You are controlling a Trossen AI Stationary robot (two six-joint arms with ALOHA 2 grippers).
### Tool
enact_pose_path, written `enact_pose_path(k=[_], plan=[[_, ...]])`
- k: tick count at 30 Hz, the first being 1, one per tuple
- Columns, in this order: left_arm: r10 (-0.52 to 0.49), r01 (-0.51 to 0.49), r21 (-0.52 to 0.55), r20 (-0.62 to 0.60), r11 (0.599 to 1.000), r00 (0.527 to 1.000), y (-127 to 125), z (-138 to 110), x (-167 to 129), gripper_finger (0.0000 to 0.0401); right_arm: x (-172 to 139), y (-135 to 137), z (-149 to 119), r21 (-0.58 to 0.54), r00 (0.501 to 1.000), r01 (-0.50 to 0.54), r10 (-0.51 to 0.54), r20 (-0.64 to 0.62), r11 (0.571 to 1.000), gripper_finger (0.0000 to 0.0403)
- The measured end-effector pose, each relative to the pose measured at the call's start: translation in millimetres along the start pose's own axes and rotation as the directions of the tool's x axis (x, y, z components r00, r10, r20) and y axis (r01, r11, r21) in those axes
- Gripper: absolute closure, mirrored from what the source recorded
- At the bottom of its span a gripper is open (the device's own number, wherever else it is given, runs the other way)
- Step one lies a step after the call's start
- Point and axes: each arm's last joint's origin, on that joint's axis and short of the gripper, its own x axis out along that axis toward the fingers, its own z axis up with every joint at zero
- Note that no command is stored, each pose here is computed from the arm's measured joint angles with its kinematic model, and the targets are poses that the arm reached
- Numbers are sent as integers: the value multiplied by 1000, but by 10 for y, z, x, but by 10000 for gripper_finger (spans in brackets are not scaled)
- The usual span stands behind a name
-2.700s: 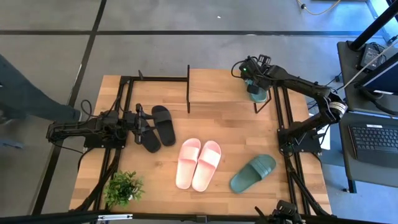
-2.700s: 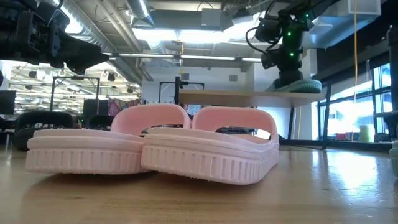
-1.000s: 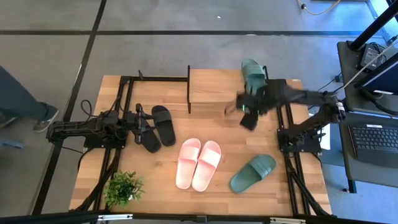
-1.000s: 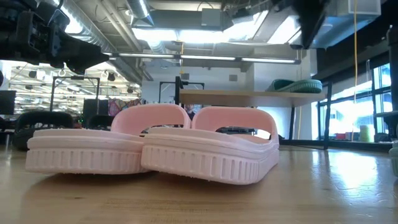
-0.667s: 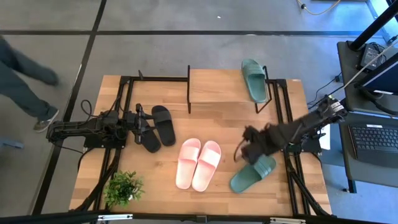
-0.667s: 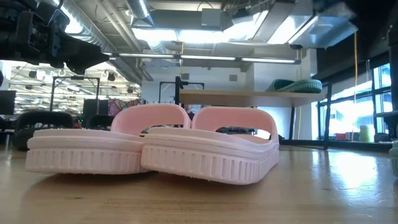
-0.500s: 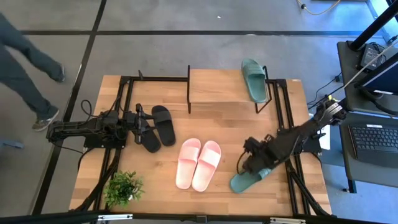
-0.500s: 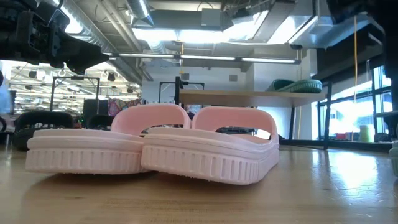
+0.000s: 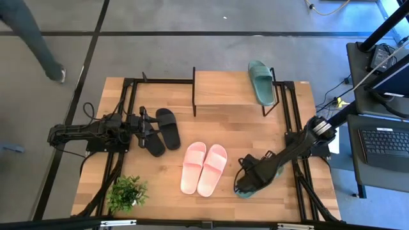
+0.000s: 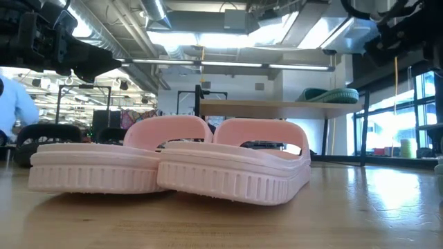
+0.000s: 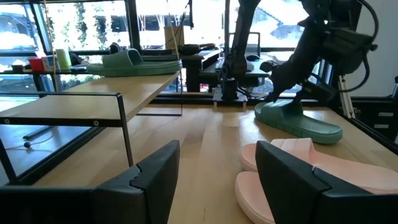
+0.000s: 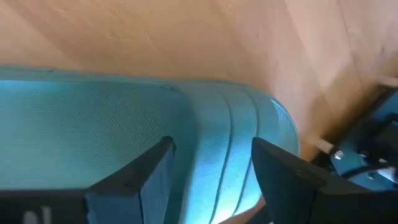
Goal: Pick and place slides into the shelf
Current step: Put the green slide on the shelf
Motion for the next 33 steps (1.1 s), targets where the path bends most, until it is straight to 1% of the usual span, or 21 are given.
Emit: enact_pose_path(k=[4,7,10,12,15,18,20,22,29,30,33], plan=[[0,0,0,0,1000,1000,0,1,0,197,-31,65,17,7,999,45,-45,-11,999,189],[0,0,0,0,1000,1000,0,0,0,197,30,113,28,6,997,77,-77,-20,997,189],[0,0,0,0,1000,1000,0,0,0,197,115,139,20,0,989,137,-137,-53,991,189],[0,0,0,0,1000,1000,0,0,0,197,167,147,8,-7,980,187,-187,-64,982,189],[0,0,0,-1,1000,1000,0,-1,0,197,212,151,-9,-15,969,236,-237,-75,972,189],[0,0,0,0,1000,1000,0,0,0,197,230,159,-11,-16,967,244,-244,-77,970,199],[0,0,0,-1,1000,1000,0,0,0,197,229,161,-11,-16,967,243,-243,-78,970,218],[0,0,0,-1,1000,1000,0,-1,0,197,230,160,-11,-17,967,243,-244,-78,970,246],[0,0,0,0,1000,1000,0,0,0,197,228,155,-19,-22,964,244,-245,-101,969,382],[0,0,0,0,1000,1000,0,0,0,197,227,155,-23,-30,964,244,-246,-102,969,387],[0,0,0,0,1000,1000,0,0,0,197,219,154,-25,-44,965,239,-242,-104,970,385]])
